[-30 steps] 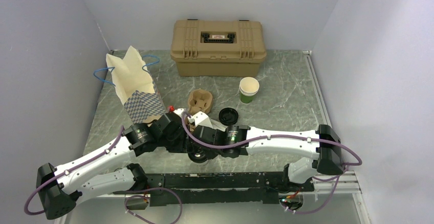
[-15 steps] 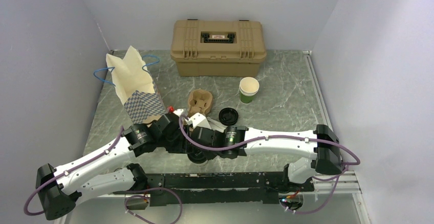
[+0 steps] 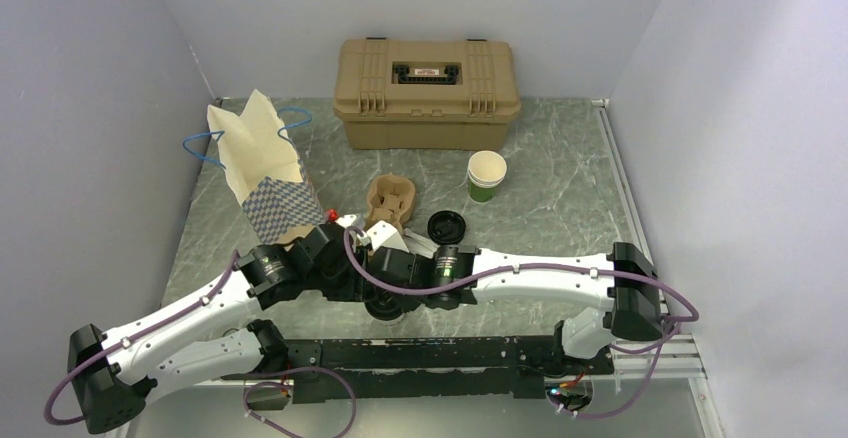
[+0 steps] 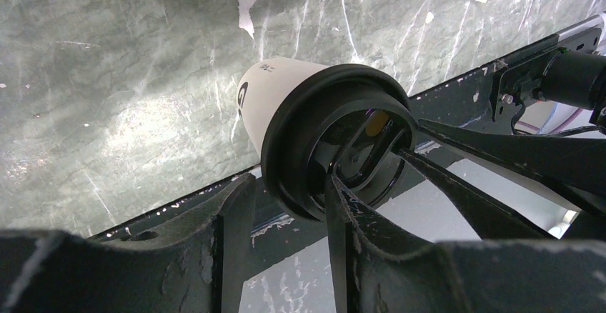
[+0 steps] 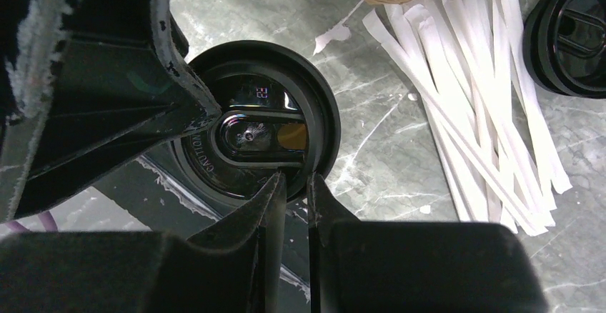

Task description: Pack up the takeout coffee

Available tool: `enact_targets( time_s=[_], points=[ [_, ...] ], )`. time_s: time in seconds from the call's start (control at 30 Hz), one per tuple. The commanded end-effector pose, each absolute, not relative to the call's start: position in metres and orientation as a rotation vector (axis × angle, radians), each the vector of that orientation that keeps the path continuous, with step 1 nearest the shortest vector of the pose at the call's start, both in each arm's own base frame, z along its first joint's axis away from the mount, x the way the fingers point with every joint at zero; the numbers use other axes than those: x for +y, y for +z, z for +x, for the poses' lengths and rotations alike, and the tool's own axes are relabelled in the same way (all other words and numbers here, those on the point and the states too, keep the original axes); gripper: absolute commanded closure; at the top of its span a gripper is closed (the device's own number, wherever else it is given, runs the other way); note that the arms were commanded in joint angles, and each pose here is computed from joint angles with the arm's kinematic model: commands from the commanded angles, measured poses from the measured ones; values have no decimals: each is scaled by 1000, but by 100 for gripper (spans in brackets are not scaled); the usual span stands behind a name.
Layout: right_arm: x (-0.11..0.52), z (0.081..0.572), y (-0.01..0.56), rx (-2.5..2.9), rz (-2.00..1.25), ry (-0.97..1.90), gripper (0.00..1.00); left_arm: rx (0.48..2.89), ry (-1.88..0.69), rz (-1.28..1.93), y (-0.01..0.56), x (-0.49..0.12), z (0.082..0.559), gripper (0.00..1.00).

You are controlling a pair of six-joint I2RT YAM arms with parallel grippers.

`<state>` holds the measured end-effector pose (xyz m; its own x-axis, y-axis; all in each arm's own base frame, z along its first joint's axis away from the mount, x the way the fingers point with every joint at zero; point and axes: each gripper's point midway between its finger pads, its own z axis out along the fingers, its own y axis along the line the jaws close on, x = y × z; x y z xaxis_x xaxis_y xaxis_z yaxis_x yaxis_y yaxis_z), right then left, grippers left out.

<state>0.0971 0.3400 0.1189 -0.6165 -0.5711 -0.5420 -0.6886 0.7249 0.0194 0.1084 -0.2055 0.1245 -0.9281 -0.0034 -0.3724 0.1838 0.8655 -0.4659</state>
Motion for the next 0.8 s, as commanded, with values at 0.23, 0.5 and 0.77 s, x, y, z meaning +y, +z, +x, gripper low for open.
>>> enact_targets(
  time_s=[0.23, 0.5, 0.77],
  points=[
    [309, 59, 80, 2602, -1122, 125, 100, 2661, -685, 157, 124, -208, 116, 54],
    [329, 87, 121, 2468, -999, 211, 94, 2645, -682, 164, 134, -214, 123, 54],
    [340, 99, 153, 2380, -932, 329, 87, 2637, -674, 173, 146, -216, 126, 54]
  ],
)
